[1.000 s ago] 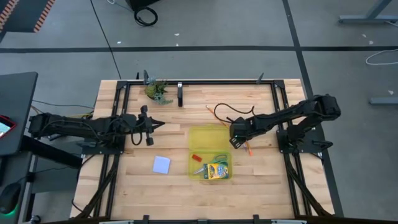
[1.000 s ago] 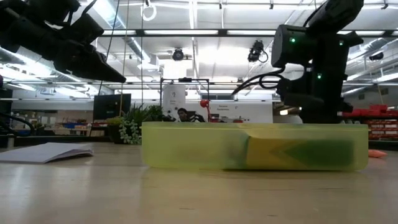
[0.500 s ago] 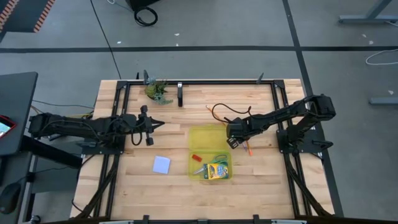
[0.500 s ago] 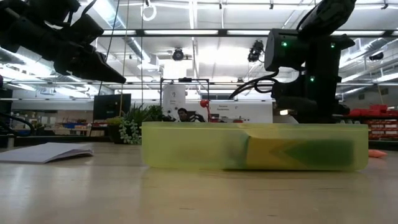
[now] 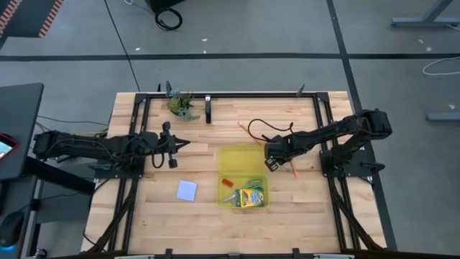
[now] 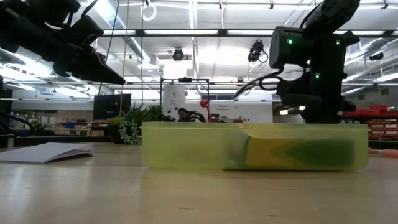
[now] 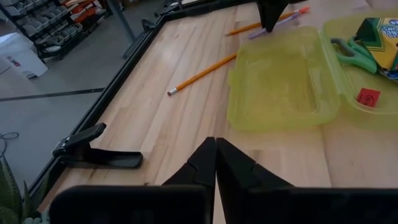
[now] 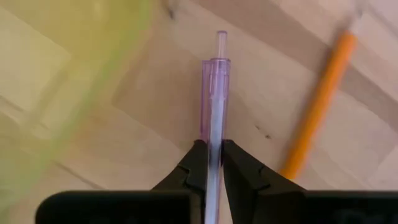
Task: Pack school essentials
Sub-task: Put the light pink pen into the yellow supply box
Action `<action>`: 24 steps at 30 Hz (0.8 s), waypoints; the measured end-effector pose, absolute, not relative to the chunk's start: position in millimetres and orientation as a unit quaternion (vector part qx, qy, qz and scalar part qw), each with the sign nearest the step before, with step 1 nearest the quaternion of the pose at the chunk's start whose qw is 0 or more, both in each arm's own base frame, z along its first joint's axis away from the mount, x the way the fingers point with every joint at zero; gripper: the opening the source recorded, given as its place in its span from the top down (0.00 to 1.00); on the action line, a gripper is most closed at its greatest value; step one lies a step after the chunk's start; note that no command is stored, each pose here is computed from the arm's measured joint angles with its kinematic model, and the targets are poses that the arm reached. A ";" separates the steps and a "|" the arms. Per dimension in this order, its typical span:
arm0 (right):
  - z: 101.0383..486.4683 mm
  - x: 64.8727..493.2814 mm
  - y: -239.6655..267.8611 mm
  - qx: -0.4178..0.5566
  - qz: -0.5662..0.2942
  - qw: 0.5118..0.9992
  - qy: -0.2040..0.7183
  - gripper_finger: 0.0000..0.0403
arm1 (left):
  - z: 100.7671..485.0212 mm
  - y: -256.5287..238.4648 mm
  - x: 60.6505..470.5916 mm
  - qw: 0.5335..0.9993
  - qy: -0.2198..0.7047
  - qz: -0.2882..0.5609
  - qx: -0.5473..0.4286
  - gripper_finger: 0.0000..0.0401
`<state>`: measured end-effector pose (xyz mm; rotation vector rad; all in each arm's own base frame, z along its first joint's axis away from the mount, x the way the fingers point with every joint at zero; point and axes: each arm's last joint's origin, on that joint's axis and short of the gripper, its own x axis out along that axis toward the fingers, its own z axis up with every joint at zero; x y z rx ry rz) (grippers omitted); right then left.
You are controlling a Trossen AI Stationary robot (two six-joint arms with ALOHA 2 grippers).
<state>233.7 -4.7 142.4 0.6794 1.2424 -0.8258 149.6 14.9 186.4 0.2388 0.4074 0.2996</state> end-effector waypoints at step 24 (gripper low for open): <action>239.3 293.3 23.7 0.156 -0.207 0.880 0.398 0.90 | 185.4 14.2 149.5 0.965 0.202 0.143 0.090 0.92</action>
